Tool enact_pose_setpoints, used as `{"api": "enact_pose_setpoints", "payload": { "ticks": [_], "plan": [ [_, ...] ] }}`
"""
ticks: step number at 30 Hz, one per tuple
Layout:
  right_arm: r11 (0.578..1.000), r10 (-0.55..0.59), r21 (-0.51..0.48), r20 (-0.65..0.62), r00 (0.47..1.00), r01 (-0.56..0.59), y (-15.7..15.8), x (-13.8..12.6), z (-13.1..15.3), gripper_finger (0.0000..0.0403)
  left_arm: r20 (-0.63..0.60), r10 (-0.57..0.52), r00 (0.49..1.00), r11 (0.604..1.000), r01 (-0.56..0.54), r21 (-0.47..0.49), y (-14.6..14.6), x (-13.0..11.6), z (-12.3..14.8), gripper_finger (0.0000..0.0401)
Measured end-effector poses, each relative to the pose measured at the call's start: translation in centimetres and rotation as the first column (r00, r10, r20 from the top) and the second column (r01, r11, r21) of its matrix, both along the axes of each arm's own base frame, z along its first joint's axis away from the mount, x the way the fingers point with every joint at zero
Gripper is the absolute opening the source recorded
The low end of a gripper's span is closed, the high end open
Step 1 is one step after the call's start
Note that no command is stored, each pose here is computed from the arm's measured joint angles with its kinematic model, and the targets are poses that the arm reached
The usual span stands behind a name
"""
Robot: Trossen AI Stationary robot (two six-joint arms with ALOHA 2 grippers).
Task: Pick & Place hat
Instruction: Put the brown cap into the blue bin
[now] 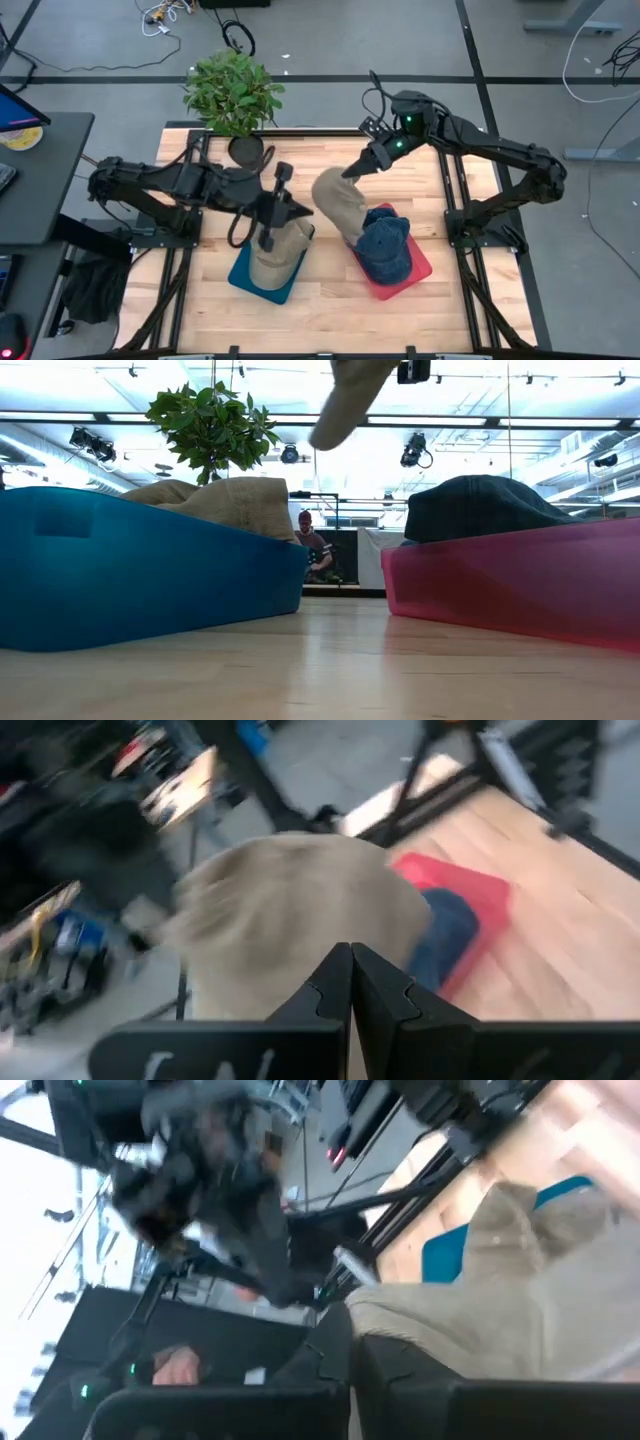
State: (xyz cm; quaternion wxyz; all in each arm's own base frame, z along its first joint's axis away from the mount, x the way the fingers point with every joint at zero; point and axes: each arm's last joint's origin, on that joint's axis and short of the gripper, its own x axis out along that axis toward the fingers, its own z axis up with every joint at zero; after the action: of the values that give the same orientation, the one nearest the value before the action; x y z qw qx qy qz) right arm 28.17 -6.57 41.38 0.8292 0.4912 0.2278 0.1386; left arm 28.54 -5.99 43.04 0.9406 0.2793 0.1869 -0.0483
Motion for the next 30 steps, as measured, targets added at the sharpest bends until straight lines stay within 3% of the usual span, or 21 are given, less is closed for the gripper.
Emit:
{"api": "enact_pose_setpoints", "payload": {
  "ticks": [5, 8, 12, 15, 20, 27, 30],
  "plan": [
    [0.977, 0.209, -0.041, 0.046, 0.977, -0.207, 2.2, 0.1, 0.0, 0.0, 0.021, 0.144, 0.989, 0.978, -0.139, -0.154, 0.3, 0.0, 0.2, 0.0012],
    [0.941, 0.332, -0.094, 0.078, 0.94, -0.324, 3.5, 0.1, -0.2, 0.0, 0.016, 0.201, 0.98, 0.946, -0.19, -0.263, 0.7, -0.2, 0.4, 0.0012],
    [0.907, 0.412, -0.143, 0.096, 0.906, -0.397, 4.9, 0.1, -0.3, 0.0, -0.026, 0.236, 0.971, 0.887, -0.227, -0.403, 1.5, 0.0, 0.2, 0.0012],
    [0.892, 0.44, -0.172, 0.109, 0.892, -0.419, 5.5, 0.1, -0.3, 0.0, -0.066, 0.294, 0.954, 0.781, -0.279, -0.559, 2.4, 0.2, 0.1, 0.0012],
    [0.885, 0.448, -0.196, 0.114, 0.887, -0.422, 6.0, 0.2, -0.4, 0.0, -0.222, 0.365, 0.904, 0.532, -0.398, -0.747, 4.5, 0.1, -0.6, 0.0012],
    [0.896, 0.416, -0.227, 0.129, 0.9, -0.382, 5.9, 0.3, -0.2, 0.0, -0.397, 0.291, 0.871, 0.358, -0.484, -0.799, 5.3, -0.4, -1.5, 0.0057],
    [0.897, 0.41, -0.232, 0.127, 0.903, -0.375, 6.0, 0.4, -0.2, 0.0, -0.434, 0.264, 0.862, 0.339, -0.504, -0.795, 5.1, -0.5, -1.7, 0.0097]
  ]
}}
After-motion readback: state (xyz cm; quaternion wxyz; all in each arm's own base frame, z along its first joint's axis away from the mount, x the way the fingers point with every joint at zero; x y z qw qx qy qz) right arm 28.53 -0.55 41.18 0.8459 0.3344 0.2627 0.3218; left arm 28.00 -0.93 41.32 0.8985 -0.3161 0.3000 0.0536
